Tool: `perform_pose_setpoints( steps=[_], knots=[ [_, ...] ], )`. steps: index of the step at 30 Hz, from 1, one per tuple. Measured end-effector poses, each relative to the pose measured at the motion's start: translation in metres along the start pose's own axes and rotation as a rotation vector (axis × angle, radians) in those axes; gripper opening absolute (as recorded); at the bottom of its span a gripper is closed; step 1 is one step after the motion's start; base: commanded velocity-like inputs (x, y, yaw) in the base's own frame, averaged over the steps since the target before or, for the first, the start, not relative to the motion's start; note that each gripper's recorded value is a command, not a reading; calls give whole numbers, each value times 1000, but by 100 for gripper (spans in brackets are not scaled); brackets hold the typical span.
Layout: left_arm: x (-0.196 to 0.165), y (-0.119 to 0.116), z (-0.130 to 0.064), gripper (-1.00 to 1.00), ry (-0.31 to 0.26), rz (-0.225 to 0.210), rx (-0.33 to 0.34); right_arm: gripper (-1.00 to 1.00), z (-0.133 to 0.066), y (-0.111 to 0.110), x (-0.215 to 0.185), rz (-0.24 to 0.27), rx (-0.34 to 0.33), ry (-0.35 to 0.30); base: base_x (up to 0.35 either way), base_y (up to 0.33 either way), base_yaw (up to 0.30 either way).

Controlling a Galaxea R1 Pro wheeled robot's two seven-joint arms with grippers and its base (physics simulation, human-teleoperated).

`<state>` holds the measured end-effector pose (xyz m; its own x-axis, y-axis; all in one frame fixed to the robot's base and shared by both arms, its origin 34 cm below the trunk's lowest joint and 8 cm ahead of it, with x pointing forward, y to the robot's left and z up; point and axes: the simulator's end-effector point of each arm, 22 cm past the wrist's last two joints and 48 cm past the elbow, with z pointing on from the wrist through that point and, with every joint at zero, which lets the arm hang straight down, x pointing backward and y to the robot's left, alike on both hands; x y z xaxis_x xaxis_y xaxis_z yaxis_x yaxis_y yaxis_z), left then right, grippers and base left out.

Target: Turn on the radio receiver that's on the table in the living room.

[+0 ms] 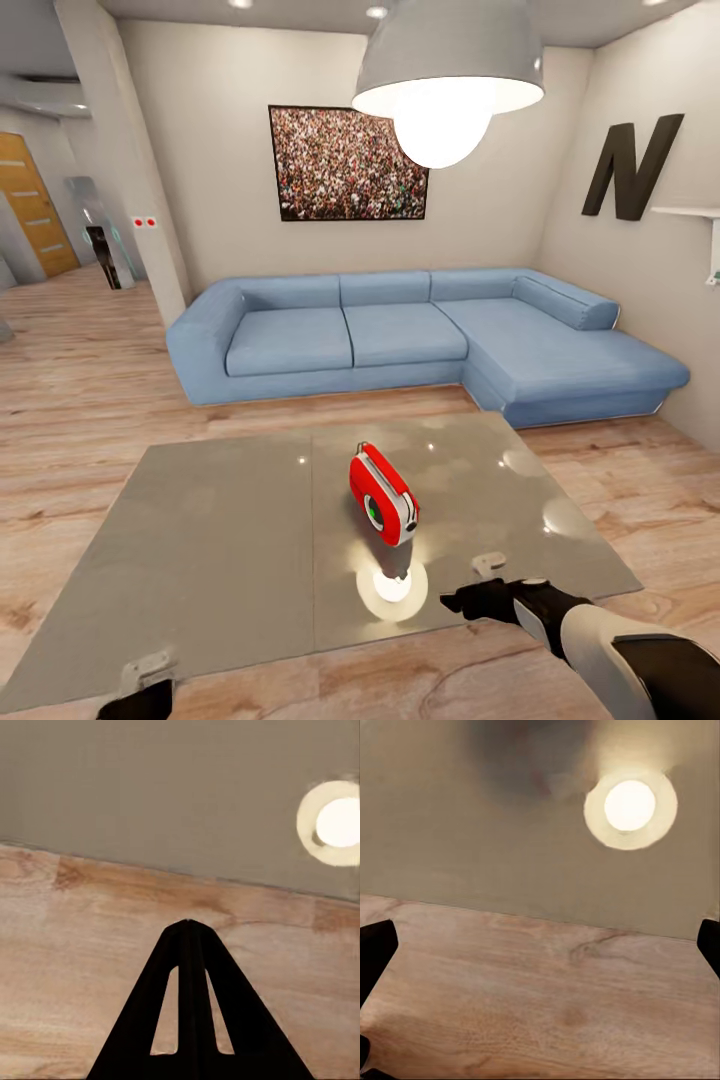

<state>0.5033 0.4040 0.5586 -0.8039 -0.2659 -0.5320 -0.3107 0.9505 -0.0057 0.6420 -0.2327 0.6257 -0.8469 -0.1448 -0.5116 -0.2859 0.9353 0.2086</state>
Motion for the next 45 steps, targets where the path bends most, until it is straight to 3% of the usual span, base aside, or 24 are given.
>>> perform_pose_setpoints(
  steps=[5, 13, 20, 24, 30, 37, 40, 45],
  knots=[
    [31, 13, -10, -100, 62, 0, -18, 100, -7, -11, 28, 12, 39, 36, 0, 0, 0],
    [52, 31, -28, -100, 47, 8, -41, 100, -21, -25, 93, 34, 111, 117, 0, 0, 0],
    [75, 34, -43, -100, 89, 16, -42, 100, -41, -54, 146, 18, 293, 138, 0, 0, 0],
    [91, 50, -55, -100, 125, 49, -55, 100, -57, -63, 182, 17, 370, 180, 0, 0, 0],
    [113, 68, -73, -100, 164, 111, -62, 100, -71, -59, 214, 21, 389, 225, 0, 0, 0],
    [122, 46, -84, -100, 157, 222, 5, 100, -84, -62, 219, 12, 441, 240, 0, 0, 0],
    [127, 31, -85, -100, 160, 236, 29, 100, -84, -59, 220, 16, 441, 242, 0, 0, 0],
    [129, 25, -85, -100, 161, 239, 38, 100, -84, -57, 220, 21, 439, 244, 0, 0, 0]
  ],
)
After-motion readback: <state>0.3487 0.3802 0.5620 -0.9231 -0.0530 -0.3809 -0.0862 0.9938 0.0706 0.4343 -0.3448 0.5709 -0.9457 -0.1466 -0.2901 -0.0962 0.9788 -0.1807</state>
